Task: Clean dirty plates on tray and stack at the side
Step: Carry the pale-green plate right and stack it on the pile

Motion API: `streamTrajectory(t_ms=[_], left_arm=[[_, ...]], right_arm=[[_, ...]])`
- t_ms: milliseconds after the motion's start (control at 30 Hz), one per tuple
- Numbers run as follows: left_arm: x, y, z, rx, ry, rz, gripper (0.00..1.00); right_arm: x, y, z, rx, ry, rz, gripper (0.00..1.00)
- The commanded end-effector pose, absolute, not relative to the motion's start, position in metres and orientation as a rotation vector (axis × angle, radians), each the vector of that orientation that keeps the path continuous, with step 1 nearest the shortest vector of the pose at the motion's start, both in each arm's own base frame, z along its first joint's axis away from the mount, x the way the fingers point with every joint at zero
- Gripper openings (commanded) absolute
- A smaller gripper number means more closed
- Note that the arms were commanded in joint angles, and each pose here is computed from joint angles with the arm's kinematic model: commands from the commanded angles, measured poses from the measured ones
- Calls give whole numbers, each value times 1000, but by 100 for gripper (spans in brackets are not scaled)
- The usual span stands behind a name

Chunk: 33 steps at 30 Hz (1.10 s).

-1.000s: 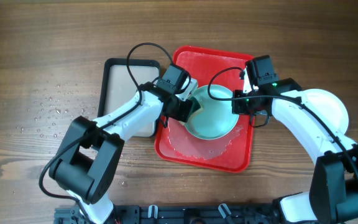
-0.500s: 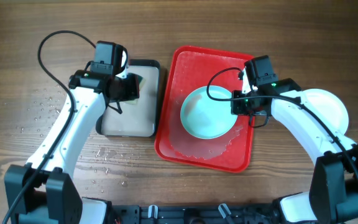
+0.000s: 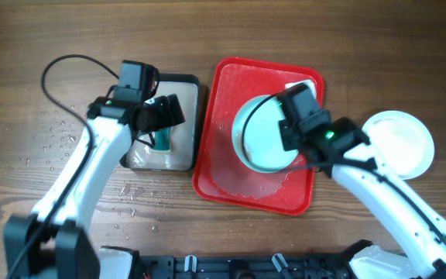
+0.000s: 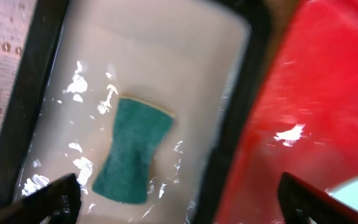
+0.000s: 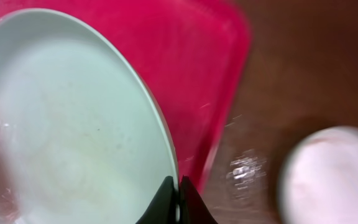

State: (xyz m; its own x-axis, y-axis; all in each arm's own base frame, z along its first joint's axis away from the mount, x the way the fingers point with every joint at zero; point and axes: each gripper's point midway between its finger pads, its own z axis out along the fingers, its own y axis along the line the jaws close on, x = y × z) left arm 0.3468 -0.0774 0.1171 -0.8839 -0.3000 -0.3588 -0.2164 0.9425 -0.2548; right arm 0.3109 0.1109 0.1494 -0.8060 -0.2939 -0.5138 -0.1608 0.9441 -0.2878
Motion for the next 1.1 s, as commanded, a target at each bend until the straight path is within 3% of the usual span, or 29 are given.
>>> streamTrajectory(t_ms=[0, 167, 367, 1067], left_arm=[[344, -86, 163, -341, 2581, -410, 100], [334, -84, 181, -334, 2548, -420, 100], [331, -83, 178, -337, 2564, -415, 100], [331, -83, 178, -337, 2564, -415, 100]], right_arm=[[317, 97, 193, -370, 2250, -736, 4], [309, 107, 235, -437, 1997, -994, 4], [301, 134, 261, -528, 1835, -1082, 4], [307, 147, 268, -424, 1821, -966, 4]])
